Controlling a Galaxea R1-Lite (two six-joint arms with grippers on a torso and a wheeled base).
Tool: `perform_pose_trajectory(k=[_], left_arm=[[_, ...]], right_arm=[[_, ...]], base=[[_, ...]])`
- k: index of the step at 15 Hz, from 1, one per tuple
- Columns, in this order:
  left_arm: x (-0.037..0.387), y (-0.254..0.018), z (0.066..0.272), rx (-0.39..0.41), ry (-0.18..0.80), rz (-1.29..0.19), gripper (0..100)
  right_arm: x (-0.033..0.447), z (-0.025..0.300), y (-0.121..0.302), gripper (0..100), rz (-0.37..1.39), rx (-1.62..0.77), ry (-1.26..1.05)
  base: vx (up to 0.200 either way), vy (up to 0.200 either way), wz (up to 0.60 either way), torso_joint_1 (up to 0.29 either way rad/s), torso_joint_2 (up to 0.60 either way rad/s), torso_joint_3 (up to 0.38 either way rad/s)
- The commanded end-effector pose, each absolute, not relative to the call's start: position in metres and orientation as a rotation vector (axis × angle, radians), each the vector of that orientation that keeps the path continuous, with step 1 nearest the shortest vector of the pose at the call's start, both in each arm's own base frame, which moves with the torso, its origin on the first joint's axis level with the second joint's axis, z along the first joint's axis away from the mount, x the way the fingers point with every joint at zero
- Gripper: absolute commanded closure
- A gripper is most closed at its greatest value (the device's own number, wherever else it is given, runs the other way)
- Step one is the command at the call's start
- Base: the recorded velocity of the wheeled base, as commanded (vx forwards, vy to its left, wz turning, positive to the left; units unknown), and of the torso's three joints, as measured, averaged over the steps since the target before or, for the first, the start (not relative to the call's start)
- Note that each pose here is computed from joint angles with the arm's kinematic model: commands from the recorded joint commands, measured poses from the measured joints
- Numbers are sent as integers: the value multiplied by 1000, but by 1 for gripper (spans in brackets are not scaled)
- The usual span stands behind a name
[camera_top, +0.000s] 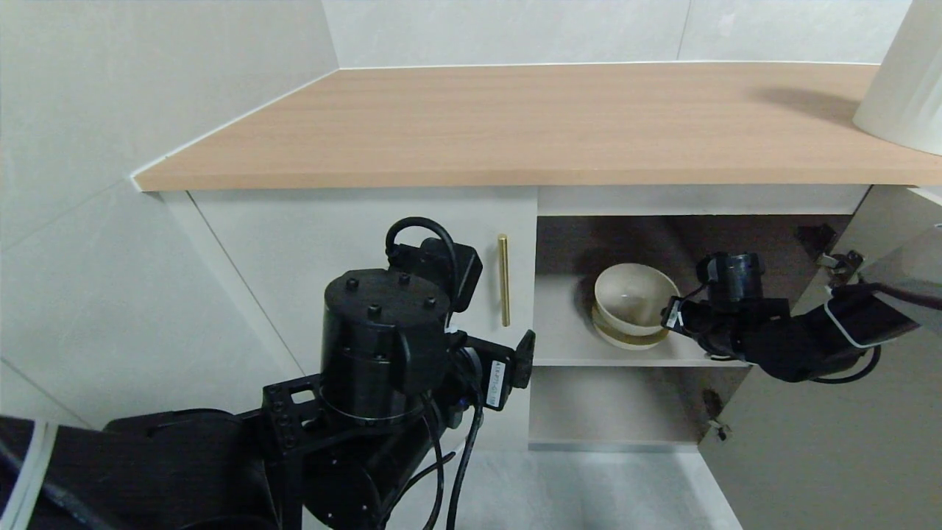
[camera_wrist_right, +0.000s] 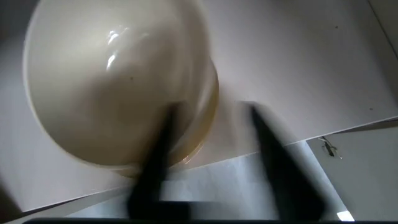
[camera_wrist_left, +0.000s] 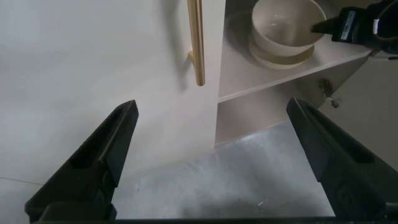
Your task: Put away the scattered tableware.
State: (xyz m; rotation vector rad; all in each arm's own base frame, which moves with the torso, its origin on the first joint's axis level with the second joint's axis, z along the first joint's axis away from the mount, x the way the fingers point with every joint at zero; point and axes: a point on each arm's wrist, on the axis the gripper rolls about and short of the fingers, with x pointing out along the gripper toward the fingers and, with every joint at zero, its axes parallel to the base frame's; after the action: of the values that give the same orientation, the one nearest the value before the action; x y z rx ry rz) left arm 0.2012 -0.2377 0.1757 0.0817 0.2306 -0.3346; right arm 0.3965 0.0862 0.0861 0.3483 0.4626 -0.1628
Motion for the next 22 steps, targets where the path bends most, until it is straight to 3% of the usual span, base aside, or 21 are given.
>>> perform_pose_trajectory(k=[1, 8, 10, 14, 16, 19, 22], left_arm=[[201, -238, 176, 81, 230, -335, 0], [208, -223, 187, 48, 203, -293, 0], [213, -201, 203, 12, 165, -234, 0], [199, -137, 229, -28, 128, -128, 0], [178, -115, 228, -20, 178, -197, 0], [153, -85, 212, -3, 262, -242, 0], [148, -68, 207, -102, 287, -266, 0]], right_arm=[[395, 88, 87, 0, -160, 350, 458], [370, 110, 95, 0, -108, 348, 462], [345, 133, 98, 0, -31, 349, 509], [249, 197, 94, 0, 69, 295, 650], [205, 225, 92, 0, 144, 268, 630], [159, 236, 84, 0, 209, 207, 668], [143, 230, 76, 0, 218, 189, 686]], base=[[0, 0, 0, 0, 0, 0], [0, 0, 0, 0, 0, 0], [0, 0, 0, 0, 0, 0], [0, 0, 0, 0, 0, 0], [0, 0, 0, 0, 0, 0], [0, 0, 0, 0, 0, 0], [0, 0, 0, 0, 0, 0]])
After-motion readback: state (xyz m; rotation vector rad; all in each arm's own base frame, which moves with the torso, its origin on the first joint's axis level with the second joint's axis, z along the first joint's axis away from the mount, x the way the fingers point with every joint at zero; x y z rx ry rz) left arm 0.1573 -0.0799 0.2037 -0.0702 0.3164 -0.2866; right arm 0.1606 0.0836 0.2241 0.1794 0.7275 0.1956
